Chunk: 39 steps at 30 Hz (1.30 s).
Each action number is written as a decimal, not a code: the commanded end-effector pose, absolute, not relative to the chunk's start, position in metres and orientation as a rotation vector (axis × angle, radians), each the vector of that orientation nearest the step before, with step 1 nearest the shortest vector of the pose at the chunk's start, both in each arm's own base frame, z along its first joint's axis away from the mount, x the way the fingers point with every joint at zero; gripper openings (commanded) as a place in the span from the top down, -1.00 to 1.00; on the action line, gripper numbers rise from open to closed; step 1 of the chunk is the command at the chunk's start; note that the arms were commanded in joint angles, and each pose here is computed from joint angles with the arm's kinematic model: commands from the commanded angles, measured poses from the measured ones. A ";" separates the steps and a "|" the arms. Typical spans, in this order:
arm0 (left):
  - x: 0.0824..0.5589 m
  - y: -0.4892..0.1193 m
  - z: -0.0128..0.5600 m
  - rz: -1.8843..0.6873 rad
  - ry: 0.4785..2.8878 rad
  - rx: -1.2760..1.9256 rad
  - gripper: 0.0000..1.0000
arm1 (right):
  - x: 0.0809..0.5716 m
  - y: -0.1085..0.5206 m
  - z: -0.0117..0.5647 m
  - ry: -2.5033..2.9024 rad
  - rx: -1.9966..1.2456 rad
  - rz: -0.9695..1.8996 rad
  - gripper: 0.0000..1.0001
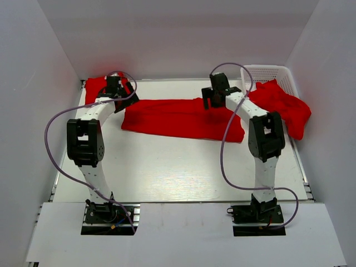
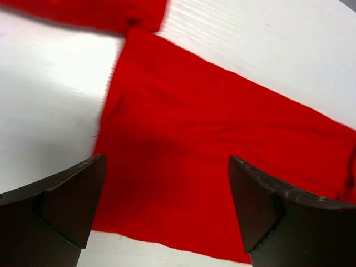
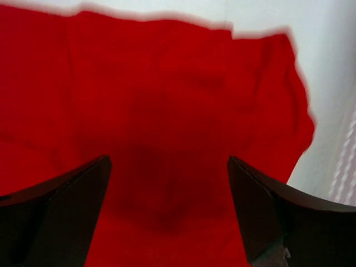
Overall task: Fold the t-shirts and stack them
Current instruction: Fold the other side of the tshirt into a rectangle, then rotate the tshirt 90 degrees
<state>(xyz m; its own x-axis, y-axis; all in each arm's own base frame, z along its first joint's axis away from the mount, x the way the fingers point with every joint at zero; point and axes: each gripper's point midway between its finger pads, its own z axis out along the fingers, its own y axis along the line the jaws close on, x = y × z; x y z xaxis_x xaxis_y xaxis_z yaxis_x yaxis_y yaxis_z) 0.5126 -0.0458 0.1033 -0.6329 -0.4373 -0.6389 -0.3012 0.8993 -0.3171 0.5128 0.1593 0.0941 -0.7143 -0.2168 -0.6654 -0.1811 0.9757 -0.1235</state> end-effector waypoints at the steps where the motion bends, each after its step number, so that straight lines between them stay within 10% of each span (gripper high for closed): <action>1: 0.530 -0.077 0.128 -0.410 2.248 -0.322 -1.00 | 0.475 0.165 0.092 2.453 -0.151 0.082 -0.81; 13: 0.475 -0.094 0.017 -0.380 2.569 -0.302 -1.00 | 0.443 0.155 0.034 2.606 0.042 0.101 -0.81; 20: 0.315 -0.091 -0.031 -0.292 2.885 -0.419 -1.00 | 0.489 0.177 0.016 2.619 -0.033 0.193 -0.81; 28: 0.143 -0.157 -0.003 -0.758 3.180 -0.173 -1.00 | 0.556 0.263 0.020 2.298 -0.566 0.597 -0.81; 39: 0.133 -0.209 0.031 -1.022 3.049 0.438 -1.00 | 0.593 0.323 0.102 1.927 -0.606 0.868 -0.81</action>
